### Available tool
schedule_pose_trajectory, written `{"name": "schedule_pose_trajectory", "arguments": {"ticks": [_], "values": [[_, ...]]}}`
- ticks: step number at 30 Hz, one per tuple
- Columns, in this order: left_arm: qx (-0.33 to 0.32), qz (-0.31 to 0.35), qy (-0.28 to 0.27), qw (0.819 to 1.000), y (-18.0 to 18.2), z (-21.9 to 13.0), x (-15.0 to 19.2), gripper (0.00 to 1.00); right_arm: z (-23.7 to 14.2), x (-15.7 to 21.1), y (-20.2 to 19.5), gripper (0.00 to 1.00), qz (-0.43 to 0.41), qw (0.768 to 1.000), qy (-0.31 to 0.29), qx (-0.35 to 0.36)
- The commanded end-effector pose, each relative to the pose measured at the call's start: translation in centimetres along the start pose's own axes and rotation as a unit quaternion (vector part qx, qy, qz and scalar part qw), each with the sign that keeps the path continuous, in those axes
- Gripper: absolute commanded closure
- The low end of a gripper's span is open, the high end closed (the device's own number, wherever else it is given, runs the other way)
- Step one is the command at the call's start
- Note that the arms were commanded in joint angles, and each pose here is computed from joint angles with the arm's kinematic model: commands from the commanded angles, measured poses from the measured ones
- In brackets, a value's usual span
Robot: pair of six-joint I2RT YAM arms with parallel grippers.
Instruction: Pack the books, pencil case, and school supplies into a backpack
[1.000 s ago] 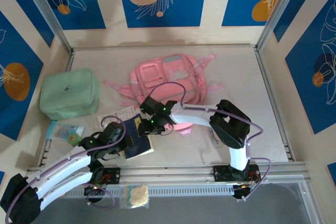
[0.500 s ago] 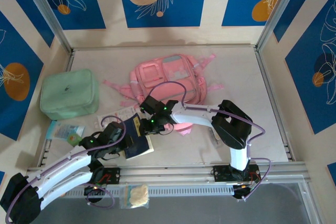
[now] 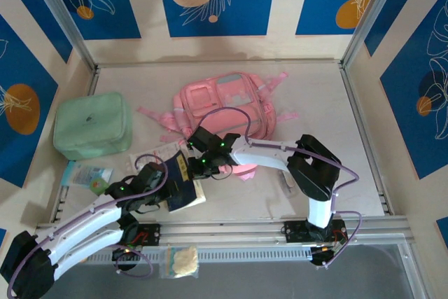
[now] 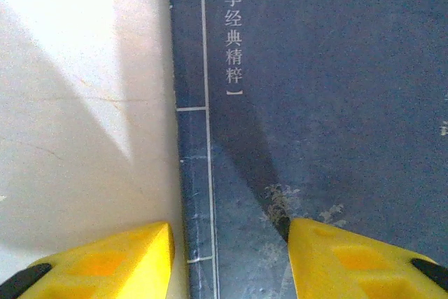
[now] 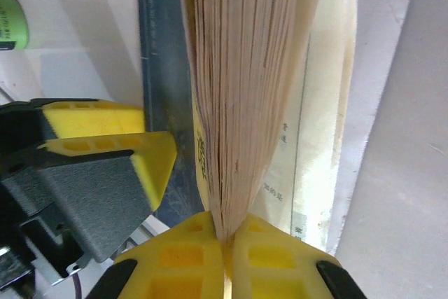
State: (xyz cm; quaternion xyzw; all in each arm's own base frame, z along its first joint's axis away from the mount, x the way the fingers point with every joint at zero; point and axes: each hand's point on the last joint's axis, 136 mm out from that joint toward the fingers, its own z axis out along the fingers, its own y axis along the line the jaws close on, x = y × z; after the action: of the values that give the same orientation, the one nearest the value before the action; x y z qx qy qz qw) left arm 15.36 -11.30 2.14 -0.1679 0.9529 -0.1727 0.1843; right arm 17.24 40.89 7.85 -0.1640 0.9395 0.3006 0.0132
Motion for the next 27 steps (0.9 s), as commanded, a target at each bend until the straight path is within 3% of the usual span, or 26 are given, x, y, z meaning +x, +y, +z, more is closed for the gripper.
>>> {"name": "schedule_pose_trajectory", "arguments": {"ticks": [1, 9, 16, 23, 27], "values": [[0.001, 0.010, -0.022, 1.000, -0.4, -0.9, -1.1, 0.49, -1.9, 0.1, 1.9, 1.00, -0.015, 0.999, -0.014, -0.037], [0.016, 0.043, -0.075, 0.996, -2.8, -5.8, -4.4, 0.42, -5.8, 0.5, 3.8, 1.00, -0.031, 0.996, -0.040, -0.070], [0.052, 0.075, -0.139, 0.986, -5.4, -12.2, -7.7, 0.38, -11.9, 0.3, 4.9, 1.00, -0.039, 0.989, -0.083, -0.112], [0.156, 0.096, -0.149, 0.972, -10.4, -16.7, -9.0, 0.30, -18.8, -1.6, 4.7, 1.00, -0.038, 0.975, -0.140, -0.167], [0.247, 0.100, -0.144, 0.953, -14.2, -17.6, -9.0, 0.29, -21.8, -2.9, 4.1, 1.00, -0.034, 0.963, -0.162, -0.215]]}}
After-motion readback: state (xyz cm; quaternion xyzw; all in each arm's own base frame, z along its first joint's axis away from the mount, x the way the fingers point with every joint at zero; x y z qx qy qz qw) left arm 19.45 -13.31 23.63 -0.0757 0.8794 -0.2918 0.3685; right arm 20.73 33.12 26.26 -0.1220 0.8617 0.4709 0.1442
